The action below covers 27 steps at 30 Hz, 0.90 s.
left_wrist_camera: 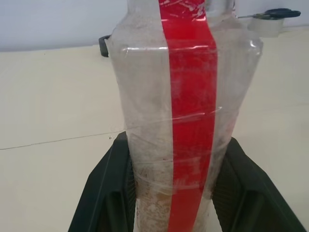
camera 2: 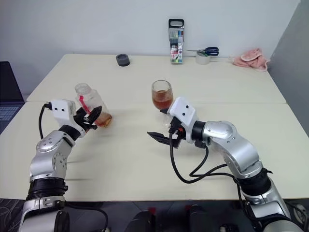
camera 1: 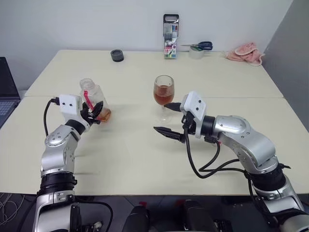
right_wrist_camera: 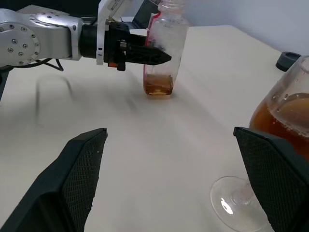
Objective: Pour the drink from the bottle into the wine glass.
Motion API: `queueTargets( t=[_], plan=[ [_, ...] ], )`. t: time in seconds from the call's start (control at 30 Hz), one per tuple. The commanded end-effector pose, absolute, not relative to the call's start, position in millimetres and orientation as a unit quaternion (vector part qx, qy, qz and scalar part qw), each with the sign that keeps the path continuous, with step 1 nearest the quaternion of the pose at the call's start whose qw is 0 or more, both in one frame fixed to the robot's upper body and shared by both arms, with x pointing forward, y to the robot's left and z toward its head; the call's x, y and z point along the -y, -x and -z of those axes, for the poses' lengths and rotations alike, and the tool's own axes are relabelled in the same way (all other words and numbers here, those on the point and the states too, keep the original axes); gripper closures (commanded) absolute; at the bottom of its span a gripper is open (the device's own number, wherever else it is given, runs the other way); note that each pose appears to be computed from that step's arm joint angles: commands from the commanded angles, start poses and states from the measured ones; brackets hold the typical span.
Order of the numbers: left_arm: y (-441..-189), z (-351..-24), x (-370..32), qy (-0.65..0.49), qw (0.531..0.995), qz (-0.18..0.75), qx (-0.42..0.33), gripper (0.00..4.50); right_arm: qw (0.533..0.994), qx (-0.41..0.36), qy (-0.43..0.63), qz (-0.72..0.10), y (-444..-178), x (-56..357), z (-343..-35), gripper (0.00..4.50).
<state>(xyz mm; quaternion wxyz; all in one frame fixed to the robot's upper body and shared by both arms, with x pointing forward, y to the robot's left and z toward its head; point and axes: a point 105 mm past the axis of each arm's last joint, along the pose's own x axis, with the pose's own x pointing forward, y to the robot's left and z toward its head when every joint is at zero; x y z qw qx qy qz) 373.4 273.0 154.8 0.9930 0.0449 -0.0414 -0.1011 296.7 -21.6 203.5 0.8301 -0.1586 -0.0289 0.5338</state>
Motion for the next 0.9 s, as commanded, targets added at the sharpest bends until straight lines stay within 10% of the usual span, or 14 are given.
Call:
queueTargets(
  t=[0.03, 0.37, 0.9],
  plan=[
    [-369, -157, -274, -0.049, 0.991, 0.112, 0.059, 2.83, 0.824, 0.046, 0.164, -0.541, -292, 16, -212, 0.00],
    [-366, -145, -271, -0.067, 0.989, 0.122, 0.053, 0.03, 0.819, 0.042, 0.161, -0.549, -290, 13, -213, 0.00],
    [-318, -124, -272, -0.130, 0.991, 0.024, 0.018, 0.03, 0.942, 0.081, 0.056, -0.320, -311, 86, -132, 0.00]
  ],
)
